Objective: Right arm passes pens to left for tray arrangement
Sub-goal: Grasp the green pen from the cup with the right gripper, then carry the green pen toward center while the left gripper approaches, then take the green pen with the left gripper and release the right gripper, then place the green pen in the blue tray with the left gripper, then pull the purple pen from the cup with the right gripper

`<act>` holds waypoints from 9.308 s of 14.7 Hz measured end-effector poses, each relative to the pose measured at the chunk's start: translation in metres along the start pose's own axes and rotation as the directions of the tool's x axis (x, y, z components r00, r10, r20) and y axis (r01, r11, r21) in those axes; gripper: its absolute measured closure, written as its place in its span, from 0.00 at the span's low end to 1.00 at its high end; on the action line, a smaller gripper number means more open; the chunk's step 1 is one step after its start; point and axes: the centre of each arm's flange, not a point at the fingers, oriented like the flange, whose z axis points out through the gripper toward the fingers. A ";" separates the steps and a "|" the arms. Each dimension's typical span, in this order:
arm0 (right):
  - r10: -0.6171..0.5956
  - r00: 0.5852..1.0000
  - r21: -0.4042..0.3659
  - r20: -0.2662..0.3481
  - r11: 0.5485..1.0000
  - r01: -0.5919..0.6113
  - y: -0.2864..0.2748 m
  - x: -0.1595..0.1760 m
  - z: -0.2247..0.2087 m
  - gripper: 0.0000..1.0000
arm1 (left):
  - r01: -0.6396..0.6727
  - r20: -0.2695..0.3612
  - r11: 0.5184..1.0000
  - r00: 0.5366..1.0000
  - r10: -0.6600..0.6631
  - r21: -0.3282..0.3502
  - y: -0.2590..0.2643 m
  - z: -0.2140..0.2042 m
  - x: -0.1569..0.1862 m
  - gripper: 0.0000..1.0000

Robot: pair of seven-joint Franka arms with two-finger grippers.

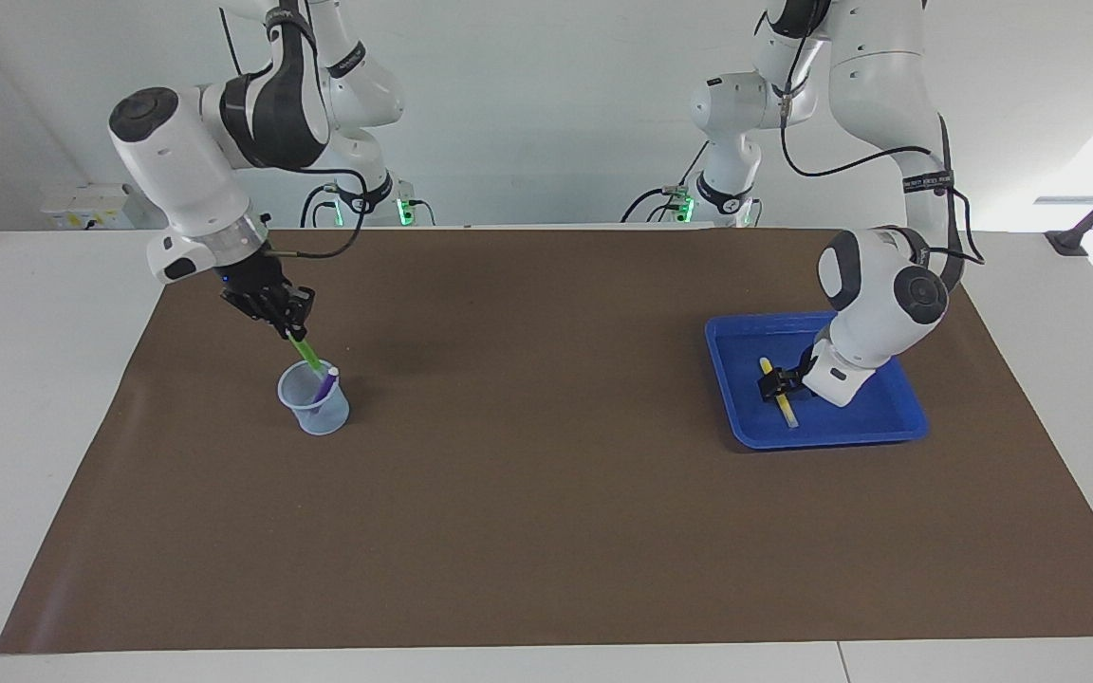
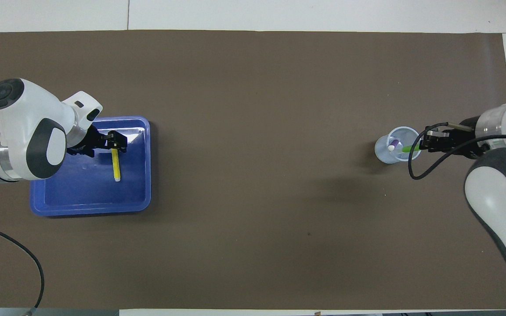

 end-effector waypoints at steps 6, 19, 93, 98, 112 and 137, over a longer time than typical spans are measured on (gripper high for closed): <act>0.130 0.987 0.176 0.090 0.974 -0.144 -0.006 -0.005 -0.074 0.82 | 0.015 0.028 1.000 0.999 -0.015 -0.004 -0.005 -0.036 0.005 0.00; 0.437 0.828 0.448 0.351 0.698 -0.559 -0.223 -0.058 -0.090 0.82 | 0.768 0.312 0.556 0.638 -0.703 -0.318 0.085 -0.269 -0.047 0.00; -0.025 0.995 -0.130 -0.094 0.991 0.013 -0.109 -0.010 0.045 0.00 | 0.662 0.252 0.589 0.736 -0.628 -0.464 0.050 -0.193 -0.079 0.81; -0.144 0.989 -0.288 -0.046 0.949 0.124 -0.076 -0.012 0.095 0.07 | 0.376 0.070 0.891 0.926 -0.370 -0.256 -0.020 -0.116 -0.048 0.81; -0.187 0.980 -0.304 -0.061 0.939 0.160 -0.062 -0.020 0.131 0.31 | 0.038 0.022 0.999 0.999 -0.038 0.017 -0.069 -0.017 -0.006 0.81; -0.002 1.000 0.116 0.018 0.993 0.000 -0.121 -0.046 -0.057 0.82 | 0.228 0.100 0.957 0.972 -0.213 -0.176 -0.044 -0.127 0.005 0.00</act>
